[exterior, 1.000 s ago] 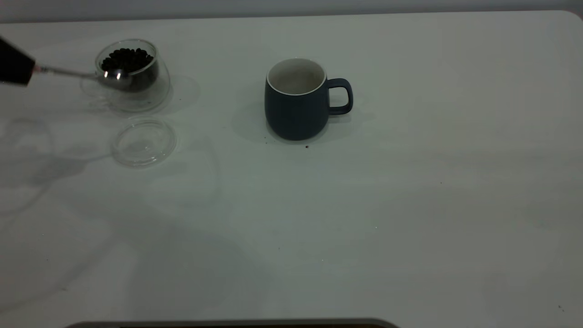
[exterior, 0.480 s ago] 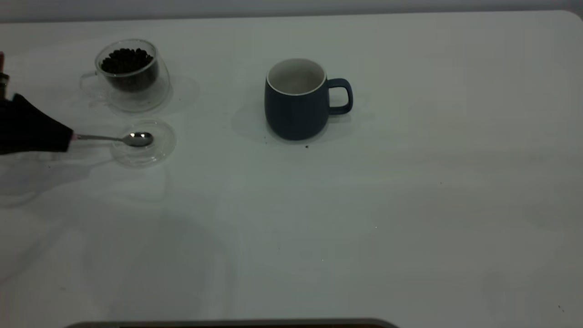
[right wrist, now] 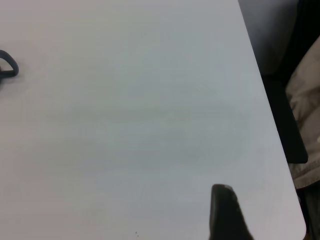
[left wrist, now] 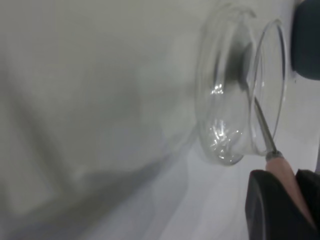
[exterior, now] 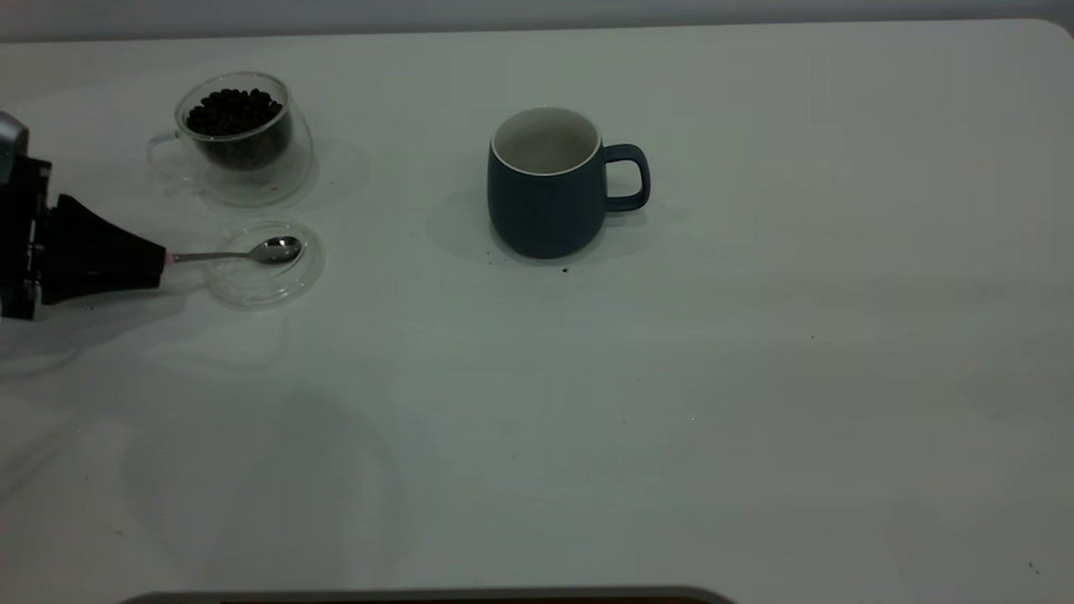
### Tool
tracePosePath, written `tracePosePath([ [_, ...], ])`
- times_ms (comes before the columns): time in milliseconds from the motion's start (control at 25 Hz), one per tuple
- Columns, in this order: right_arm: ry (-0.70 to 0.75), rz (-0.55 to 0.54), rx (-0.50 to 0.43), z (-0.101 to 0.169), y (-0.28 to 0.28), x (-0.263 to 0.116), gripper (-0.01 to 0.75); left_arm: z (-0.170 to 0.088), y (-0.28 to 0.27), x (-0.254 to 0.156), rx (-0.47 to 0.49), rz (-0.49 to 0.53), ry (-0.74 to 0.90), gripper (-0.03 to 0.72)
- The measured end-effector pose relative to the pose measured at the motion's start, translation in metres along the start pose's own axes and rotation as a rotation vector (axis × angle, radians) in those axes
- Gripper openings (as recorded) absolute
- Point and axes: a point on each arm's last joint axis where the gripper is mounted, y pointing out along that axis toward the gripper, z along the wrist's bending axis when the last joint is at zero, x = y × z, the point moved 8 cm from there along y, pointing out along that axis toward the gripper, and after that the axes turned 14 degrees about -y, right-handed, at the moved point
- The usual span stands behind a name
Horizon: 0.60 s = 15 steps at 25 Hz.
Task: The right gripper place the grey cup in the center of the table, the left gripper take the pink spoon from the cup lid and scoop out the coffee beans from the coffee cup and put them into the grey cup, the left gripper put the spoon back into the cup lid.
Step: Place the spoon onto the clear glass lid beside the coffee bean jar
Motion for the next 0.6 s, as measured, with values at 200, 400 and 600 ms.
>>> tracePosePath([
  [200,0.0,0.0,0.0,0.0,0.0,0.0,0.463,0.0,0.0001,0.0003,-0.001,-0.002,-0.001,0.111],
  [400,0.0,0.0,0.0,0.0,0.0,0.0,0.463,-0.0002,0.0001,0.0005,-0.002,-0.002,-0.018,0.118],
  [600,0.0,0.0,0.0,0.0,0.0,0.0,0.463,0.0009,0.0001,0.0011,0.004,-0.006,-0.075,0.251],
])
